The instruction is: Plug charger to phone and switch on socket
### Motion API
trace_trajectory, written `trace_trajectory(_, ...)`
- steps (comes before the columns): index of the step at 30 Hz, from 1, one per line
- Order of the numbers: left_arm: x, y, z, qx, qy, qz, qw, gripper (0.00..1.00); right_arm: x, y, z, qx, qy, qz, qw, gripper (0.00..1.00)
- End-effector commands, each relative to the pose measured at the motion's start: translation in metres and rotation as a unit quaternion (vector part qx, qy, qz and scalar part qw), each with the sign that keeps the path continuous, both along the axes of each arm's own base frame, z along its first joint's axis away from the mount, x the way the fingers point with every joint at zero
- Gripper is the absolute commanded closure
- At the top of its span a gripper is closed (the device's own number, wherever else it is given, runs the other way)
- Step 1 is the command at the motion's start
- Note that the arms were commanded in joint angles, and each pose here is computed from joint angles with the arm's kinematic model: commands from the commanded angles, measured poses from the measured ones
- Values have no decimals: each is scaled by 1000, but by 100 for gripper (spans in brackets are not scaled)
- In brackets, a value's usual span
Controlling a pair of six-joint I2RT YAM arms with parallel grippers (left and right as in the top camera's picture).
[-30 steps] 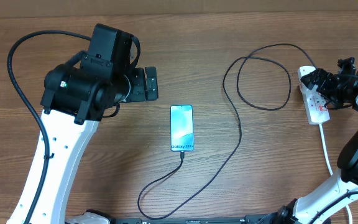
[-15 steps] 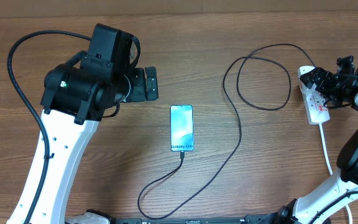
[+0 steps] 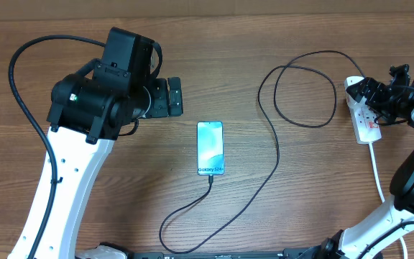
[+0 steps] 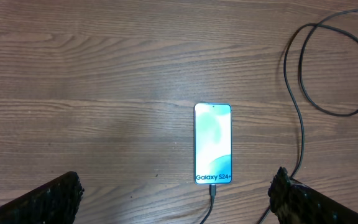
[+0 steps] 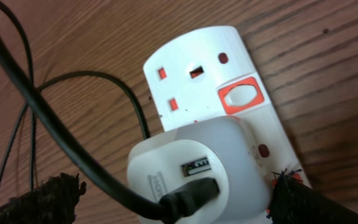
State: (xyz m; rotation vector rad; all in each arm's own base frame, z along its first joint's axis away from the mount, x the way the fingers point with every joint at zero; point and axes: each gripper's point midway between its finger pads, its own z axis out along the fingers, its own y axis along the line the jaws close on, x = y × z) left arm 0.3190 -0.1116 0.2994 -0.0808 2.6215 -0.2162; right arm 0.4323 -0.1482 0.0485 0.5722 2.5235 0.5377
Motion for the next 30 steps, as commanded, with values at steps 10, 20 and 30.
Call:
trace_trajectory(10,3,3,1,9,-5,-2,1000,0,-4,27,-6,60,9,22,998,0)
trace_trajectory(20,3,3,1,9,-5,-2,1000,1,-9,-2,-1,23,71,-74,994,0)
trace_trajectory(30,3,3,1,9,-5,-2,1000,1,-15,-27,76,-33,71,-143,987,0)
